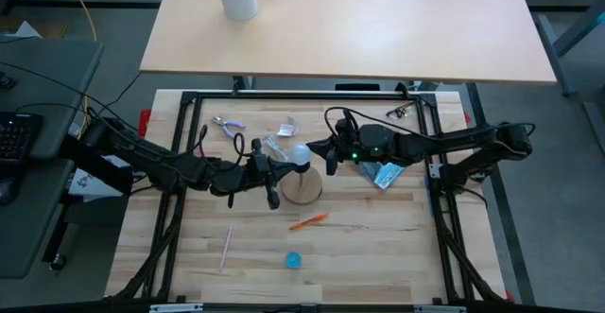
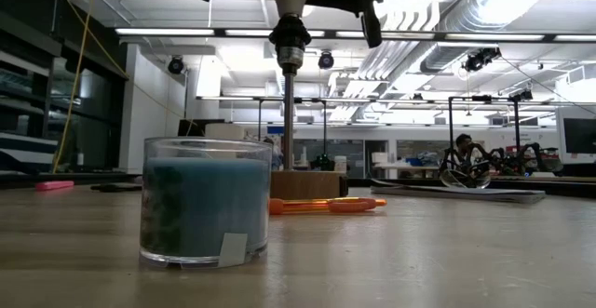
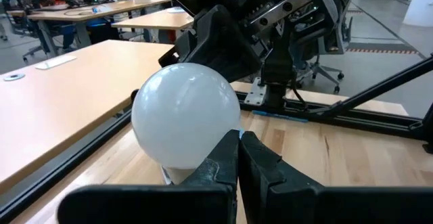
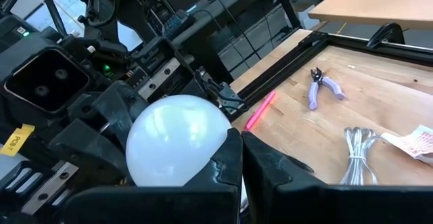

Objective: Screw lightbulb
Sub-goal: Insert the light bulb into the lamp

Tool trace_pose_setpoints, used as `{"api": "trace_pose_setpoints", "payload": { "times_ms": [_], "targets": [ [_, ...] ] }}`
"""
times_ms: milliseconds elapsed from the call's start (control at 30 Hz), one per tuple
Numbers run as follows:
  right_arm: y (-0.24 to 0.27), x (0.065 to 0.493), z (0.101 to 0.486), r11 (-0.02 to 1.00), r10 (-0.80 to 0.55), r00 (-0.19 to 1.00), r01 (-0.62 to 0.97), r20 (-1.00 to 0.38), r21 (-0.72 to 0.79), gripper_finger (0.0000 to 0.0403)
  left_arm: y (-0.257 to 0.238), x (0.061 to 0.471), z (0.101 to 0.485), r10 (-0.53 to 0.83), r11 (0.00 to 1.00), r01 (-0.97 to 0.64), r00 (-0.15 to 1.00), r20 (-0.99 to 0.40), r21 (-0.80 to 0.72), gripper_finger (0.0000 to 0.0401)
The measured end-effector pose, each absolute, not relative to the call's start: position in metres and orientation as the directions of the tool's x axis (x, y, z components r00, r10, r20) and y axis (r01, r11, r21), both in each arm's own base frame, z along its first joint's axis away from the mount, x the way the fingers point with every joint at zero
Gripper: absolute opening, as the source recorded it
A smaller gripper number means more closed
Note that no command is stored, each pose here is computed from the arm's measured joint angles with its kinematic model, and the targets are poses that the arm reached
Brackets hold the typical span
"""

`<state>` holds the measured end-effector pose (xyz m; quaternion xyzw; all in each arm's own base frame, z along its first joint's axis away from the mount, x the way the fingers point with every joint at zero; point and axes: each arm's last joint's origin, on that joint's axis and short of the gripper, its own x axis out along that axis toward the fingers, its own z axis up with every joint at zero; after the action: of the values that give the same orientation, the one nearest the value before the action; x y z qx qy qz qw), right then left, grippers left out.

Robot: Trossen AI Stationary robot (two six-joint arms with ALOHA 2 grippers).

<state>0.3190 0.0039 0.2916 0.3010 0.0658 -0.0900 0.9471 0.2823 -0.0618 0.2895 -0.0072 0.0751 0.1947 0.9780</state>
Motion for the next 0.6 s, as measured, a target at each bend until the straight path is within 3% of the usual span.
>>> {"api": "trace_pose_setpoints", "payload": {
  "times_ms": [600],
  "targets": [
    [0.0078, 0.3145, 0.2943, 0.792, -0.117, 0.974, 0.209, -0.193, 0.573, 0.0, -0.061, 0.2816, 0.2888, 0.399, 0.916, -0.4, 0.903, -0.156, 0.028, 0.0]
  ]
}}
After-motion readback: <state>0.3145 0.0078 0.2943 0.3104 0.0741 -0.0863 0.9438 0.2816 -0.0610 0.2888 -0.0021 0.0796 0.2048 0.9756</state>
